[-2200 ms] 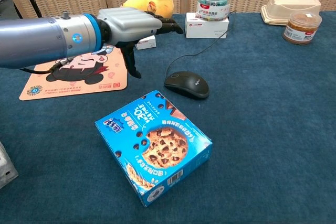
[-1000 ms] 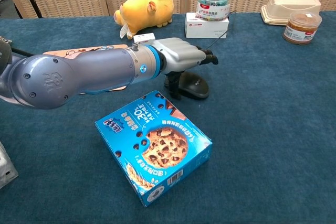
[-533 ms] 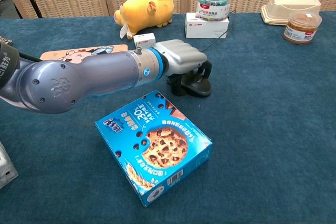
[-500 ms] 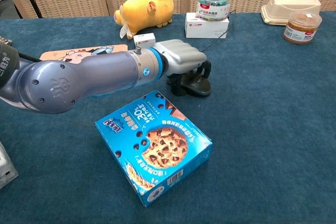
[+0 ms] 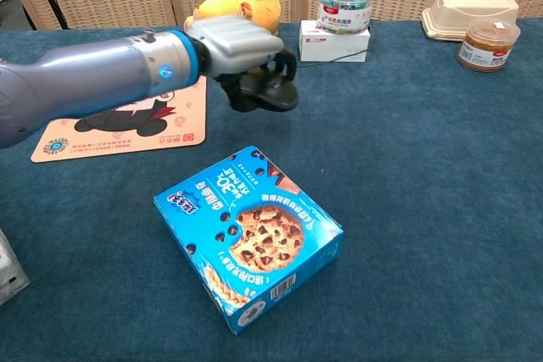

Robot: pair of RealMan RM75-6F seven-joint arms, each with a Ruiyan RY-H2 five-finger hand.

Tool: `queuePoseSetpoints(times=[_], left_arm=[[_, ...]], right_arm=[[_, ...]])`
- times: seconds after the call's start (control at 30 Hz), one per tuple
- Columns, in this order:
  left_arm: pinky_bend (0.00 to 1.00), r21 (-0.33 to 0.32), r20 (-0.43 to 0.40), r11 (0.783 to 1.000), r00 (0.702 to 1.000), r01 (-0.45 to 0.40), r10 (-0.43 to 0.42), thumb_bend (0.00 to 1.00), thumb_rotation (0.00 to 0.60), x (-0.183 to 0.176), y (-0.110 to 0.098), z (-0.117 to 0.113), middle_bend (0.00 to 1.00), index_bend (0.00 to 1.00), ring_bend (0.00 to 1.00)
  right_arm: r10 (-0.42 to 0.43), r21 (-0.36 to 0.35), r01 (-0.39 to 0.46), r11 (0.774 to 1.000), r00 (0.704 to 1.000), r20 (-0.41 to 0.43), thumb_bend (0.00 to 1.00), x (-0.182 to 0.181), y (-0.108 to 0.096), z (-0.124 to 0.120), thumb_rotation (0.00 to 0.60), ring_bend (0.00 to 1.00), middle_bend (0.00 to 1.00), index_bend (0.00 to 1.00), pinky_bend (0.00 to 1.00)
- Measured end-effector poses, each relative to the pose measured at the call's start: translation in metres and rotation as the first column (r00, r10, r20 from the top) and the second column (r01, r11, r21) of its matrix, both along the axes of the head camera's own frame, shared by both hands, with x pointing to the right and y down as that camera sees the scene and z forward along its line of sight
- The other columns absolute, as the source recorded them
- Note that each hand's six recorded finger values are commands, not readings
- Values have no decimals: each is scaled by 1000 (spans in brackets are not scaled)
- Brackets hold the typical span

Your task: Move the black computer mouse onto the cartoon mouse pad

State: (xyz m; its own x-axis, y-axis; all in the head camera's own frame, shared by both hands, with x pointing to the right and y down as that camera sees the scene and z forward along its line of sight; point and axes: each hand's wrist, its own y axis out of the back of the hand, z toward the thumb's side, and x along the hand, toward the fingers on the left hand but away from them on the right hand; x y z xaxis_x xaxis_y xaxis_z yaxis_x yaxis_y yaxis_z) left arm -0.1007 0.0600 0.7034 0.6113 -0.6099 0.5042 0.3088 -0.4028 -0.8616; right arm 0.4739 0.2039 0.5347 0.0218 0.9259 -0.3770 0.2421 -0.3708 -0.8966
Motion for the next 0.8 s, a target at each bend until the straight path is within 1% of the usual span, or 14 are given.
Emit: queuePoseSetpoints(times=[0.13,0.37,0.53,0.67,0.8], left_arm=[[414,32,12,999,1000,13,-14,392,600,-38,-11,-5,313,415,318],[414,43,-11,999,999,32,-32,371,600,-95,-15,-3,314,424,319],[414,68,-19,997,999,30,-29,360,600,-145,-22,0,319,435,330],[414,103,0,995,1000,3,-3,351,600,-183,-30,0,326,445,338],[414,130,37,990,998,-58,53,345,600,-214,-34,-2,326,445,336]], right_arm=[[-9,-6,9,1000,1000,-3,0,-3,2,2,600,0,0,0,0],[-29,-19,29,999,999,-15,0,-10,5,6,600,0,0,0,0],[-41,-31,40,999,999,-35,0,-13,7,12,600,0,0,0,0],[-44,-36,42,998,997,-59,0,-15,8,16,600,0,0,0,0],[-44,-31,41,999,995,-87,0,-16,9,19,600,0,0,0,0]])
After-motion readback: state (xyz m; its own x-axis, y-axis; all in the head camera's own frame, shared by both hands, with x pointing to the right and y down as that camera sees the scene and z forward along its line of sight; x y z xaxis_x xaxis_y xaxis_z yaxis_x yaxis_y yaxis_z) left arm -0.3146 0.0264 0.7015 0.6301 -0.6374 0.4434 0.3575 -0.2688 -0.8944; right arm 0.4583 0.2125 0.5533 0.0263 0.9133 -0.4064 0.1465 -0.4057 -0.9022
